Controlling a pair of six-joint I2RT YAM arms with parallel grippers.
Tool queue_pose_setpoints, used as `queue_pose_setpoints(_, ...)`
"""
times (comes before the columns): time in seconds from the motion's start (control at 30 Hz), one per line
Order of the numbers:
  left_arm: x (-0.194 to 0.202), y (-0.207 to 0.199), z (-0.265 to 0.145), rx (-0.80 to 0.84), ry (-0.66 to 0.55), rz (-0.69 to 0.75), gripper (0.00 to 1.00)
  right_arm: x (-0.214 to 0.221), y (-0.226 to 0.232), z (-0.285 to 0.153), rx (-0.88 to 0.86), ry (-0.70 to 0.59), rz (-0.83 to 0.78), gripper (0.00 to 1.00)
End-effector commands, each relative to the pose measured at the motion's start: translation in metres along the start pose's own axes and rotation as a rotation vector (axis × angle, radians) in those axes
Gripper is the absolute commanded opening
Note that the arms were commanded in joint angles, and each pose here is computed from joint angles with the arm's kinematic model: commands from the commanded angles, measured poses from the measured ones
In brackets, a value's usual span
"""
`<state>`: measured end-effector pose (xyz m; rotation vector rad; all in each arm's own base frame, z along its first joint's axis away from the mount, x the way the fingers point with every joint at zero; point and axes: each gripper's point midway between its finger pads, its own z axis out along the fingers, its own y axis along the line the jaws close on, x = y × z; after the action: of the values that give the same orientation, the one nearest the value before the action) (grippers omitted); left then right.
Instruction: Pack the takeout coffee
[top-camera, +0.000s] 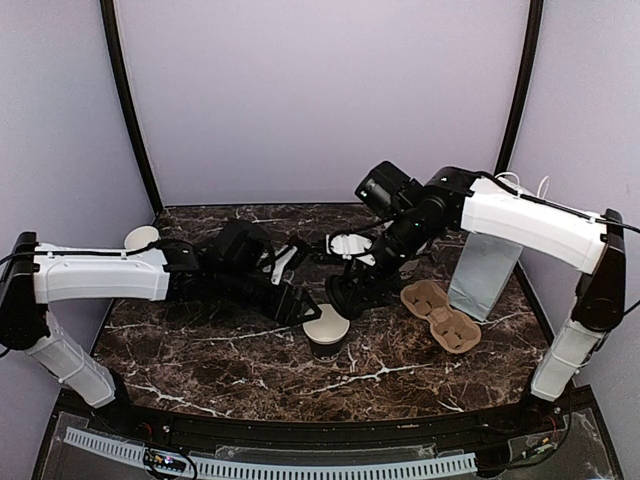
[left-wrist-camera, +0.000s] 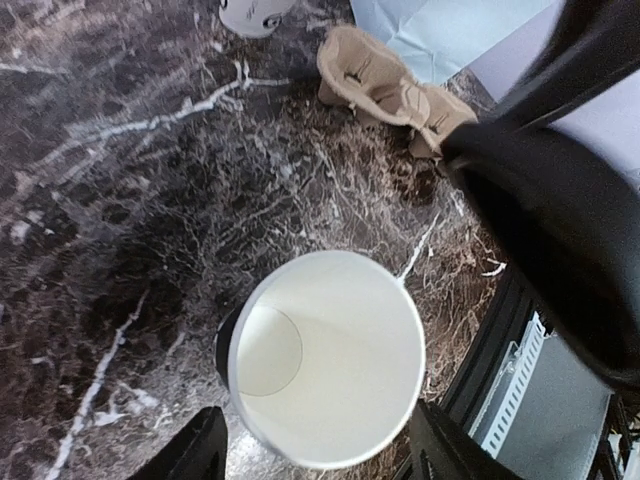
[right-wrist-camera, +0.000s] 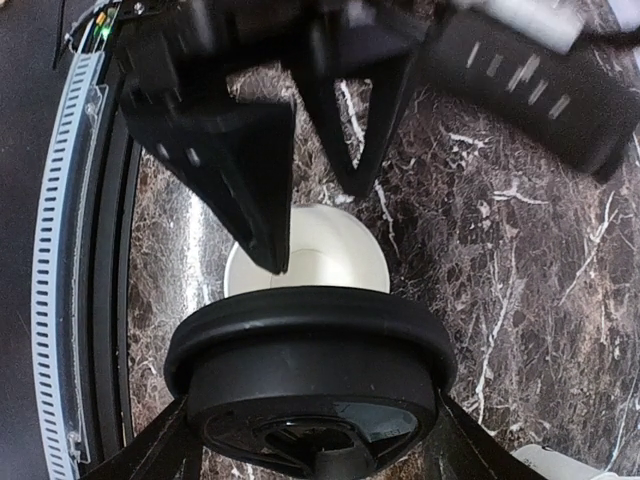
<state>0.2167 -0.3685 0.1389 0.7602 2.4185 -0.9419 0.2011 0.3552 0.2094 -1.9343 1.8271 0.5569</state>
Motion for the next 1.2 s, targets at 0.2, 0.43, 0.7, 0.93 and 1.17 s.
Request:
queue_pose_setpoints(0.2,-0.008,0.028,-0.079,-0.179,-0.187,-0.054,0.64,-0.006,-0.015,0.028,0.009,0.17,-0.002,0.7)
queue_pose_setpoints(0.43,0.021,0.054,-0.071,-0.198,-0.204,-0.17,0.64,-0.007,-0.008,0.041,0.006,0.21,-0.034,0.74)
queue_pose_setpoints(0.7,0.038,0.063,-0.055,-0.165,-0.213,-0.257,0.63,-0.003,-0.003,0.053,-0.008,0.243,-0.027,0.77)
queue_pose_setpoints(0.93,0.044,0.061,-0.033,-0.11,-0.182,-0.288,0.61,-0.002,-0.004,0.061,-0.001,0.261,-0.032,0.78)
queue_pose_setpoints(1.17,0.047,0.066,-0.018,-0.098,-0.177,-0.299,0.6,-0.005,-0.005,0.067,-0.009,0.26,-0.029,0.78)
